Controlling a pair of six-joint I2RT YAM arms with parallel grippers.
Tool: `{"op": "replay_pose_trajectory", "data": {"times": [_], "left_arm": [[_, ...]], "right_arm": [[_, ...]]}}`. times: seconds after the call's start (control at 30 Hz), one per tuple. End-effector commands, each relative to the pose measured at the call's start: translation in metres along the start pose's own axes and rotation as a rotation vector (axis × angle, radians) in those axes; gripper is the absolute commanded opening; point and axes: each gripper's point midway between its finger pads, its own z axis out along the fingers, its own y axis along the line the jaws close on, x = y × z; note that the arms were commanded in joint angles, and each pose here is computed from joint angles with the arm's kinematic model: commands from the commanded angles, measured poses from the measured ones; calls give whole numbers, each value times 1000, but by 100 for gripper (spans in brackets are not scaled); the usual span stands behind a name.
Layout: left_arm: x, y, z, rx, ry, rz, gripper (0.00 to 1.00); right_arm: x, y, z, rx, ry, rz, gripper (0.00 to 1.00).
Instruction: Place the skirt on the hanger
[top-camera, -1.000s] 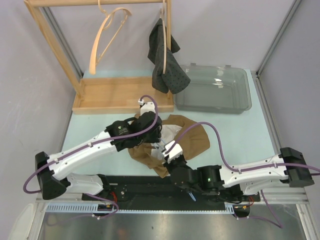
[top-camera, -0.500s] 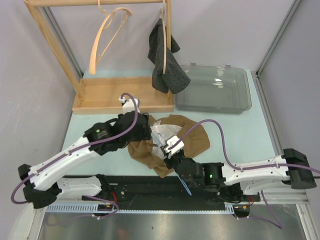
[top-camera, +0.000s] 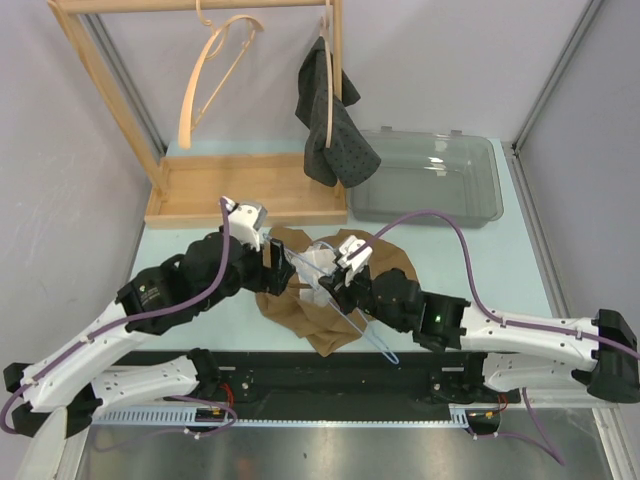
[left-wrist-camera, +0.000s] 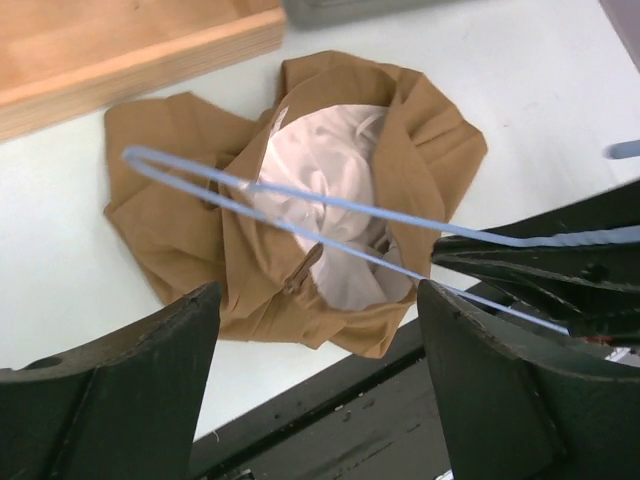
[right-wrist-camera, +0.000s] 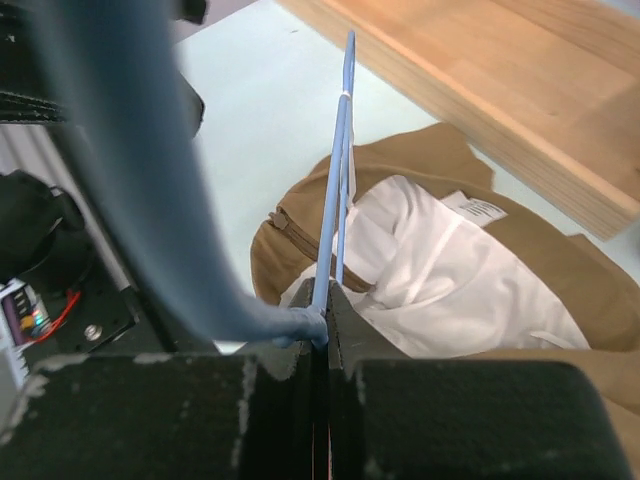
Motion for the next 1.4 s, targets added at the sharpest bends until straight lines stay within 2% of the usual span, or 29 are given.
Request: {"op": "replay_pose_trajectory", "data": {"times": [0.0, 0.33, 0.57, 0.67, 0.73, 0.9, 1.2, 1.27, 1.3, 1.33, 1.37], "left_arm": [[-20, -19, -11, 143, -79, 111, 85], [-26, -41, -36, 340, -152, 233, 88], [7, -58, -24, 466, -54, 330, 85], [18, -54, -12, 438, -24, 342, 82], [21, -36, 4, 323, -30, 329, 81], [46, -33, 15, 349, -17, 353, 78], [59, -27, 38, 295, 13, 352, 60], [64, -27, 46, 281, 37, 359, 51], [66, -24, 54, 250, 48, 363, 36], [65, -23, 56, 243, 47, 361, 31], [65, -24, 57, 244, 50, 364, 23]], "right_arm": [[-37, 22, -4, -176, -50, 18, 0], [-30, 37, 4, -388, 50, 12, 0], [-13, 49, -2, -527, 157, -10, 0], [-12, 50, -5, -562, 174, -9, 0], [-11, 47, -6, -569, 183, -3, 0], [-10, 43, -10, -614, 199, 12, 0], [-6, 42, -19, -663, 237, 18, 0], [-3, 42, -21, -671, 253, 23, 0], [-3, 42, -22, -669, 260, 26, 0], [-2, 41, -23, -667, 264, 26, 0], [-2, 40, -23, -662, 265, 27, 0]]}}
